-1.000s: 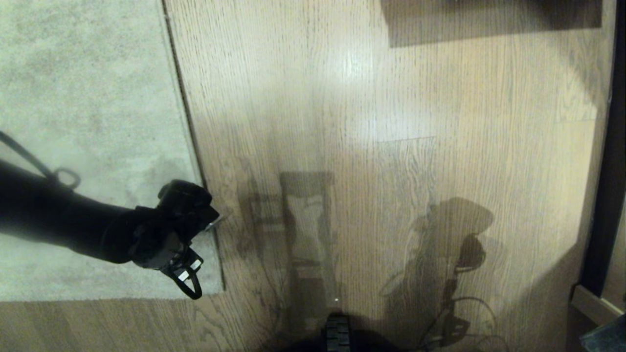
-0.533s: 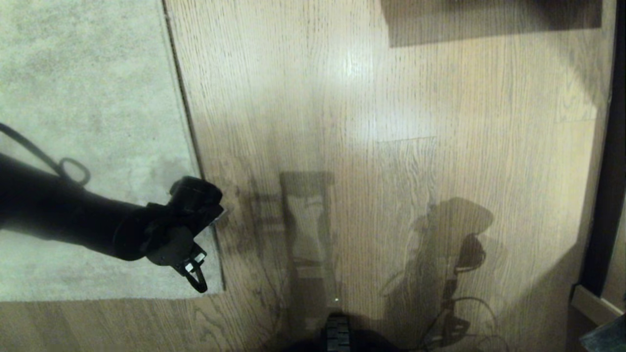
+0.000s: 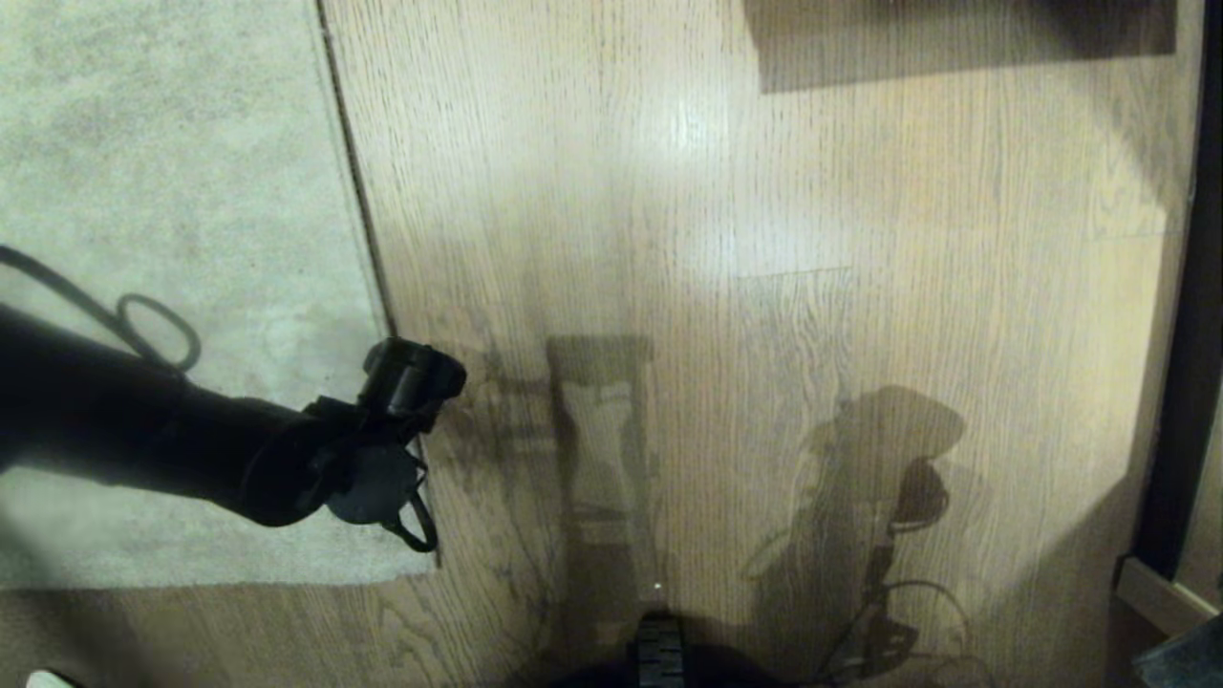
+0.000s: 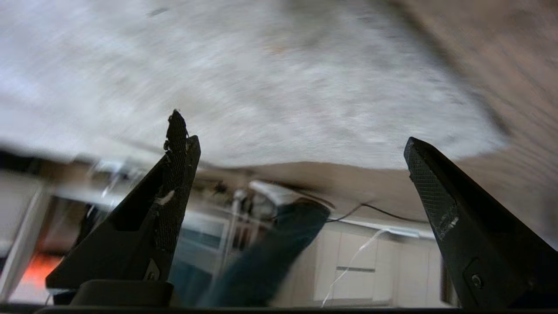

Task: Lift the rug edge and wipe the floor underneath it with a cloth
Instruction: Lift up the carpet

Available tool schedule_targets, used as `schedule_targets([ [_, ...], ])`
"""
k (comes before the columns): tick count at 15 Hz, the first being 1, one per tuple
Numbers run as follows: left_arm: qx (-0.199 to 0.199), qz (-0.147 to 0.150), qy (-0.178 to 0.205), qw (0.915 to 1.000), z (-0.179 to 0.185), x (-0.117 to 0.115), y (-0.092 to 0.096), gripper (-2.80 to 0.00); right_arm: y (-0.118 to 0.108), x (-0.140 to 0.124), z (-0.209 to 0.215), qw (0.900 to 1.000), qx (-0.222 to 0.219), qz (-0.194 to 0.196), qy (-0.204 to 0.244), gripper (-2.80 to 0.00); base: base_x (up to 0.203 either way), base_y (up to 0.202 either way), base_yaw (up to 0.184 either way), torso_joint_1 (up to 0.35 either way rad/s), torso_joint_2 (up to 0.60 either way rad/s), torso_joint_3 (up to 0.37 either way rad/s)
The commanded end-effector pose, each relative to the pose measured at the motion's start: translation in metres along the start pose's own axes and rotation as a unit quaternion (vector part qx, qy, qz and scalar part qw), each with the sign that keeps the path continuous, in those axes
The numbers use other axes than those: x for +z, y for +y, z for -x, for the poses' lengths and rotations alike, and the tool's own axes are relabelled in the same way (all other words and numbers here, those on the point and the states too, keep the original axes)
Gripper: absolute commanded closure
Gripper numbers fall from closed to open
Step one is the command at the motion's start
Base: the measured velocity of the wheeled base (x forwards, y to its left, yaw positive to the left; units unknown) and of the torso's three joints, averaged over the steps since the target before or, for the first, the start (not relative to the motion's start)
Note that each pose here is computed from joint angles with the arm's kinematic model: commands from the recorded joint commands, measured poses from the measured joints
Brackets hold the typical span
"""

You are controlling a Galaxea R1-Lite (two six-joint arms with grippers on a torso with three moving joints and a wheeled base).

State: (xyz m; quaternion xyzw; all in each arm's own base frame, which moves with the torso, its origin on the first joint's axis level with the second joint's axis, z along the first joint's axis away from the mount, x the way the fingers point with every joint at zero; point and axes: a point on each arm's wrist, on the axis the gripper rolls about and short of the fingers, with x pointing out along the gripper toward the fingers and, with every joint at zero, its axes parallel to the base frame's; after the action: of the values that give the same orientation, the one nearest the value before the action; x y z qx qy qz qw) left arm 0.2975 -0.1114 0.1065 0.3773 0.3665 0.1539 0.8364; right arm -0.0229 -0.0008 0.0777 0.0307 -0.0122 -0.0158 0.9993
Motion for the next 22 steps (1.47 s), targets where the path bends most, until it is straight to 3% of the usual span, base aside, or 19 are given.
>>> schedule_targets([
  [1, 0.041, 0.018, 0.000, 0.9990, 0.009, 0.001, -0.002, -2.80, 0.000, 0.000, 0.000, 1.000, 0.000, 0.000, 0.000, 0.00, 0.000, 0.000, 0.000, 0.000, 0.00, 0.000],
  [7, 0.085, 0.021, 0.022, 0.9959, 0.006, -0.008, -0.004, -2.80, 0.000, 0.000, 0.000, 1.000, 0.000, 0.000, 0.000, 0.00, 0.000, 0.000, 0.000, 0.000, 0.00, 0.000],
  [14, 0.101, 0.009, 0.045, 0.9938, -0.013, -0.005, -0.018, -2.80, 0.000, 0.000, 0.000, 1.000, 0.000, 0.000, 0.000, 0.00, 0.000, 0.000, 0.000, 0.000, 0.00, 0.000],
  [18, 0.103, 0.026, 0.035, 0.9937, -0.020, 0.010, -0.023, -2.80, 0.000, 0.000, 0.000, 1.000, 0.000, 0.000, 0.000, 0.00, 0.000, 0.000, 0.000, 0.000, 0.00, 0.000],
  [22, 0.108, 0.063, 0.014, 0.9921, -0.030, 0.022, -0.034, -2.80, 0.000, 0.000, 0.000, 1.000, 0.000, 0.000, 0.000, 0.00, 0.000, 0.000, 0.000, 0.000, 0.00, 0.000],
])
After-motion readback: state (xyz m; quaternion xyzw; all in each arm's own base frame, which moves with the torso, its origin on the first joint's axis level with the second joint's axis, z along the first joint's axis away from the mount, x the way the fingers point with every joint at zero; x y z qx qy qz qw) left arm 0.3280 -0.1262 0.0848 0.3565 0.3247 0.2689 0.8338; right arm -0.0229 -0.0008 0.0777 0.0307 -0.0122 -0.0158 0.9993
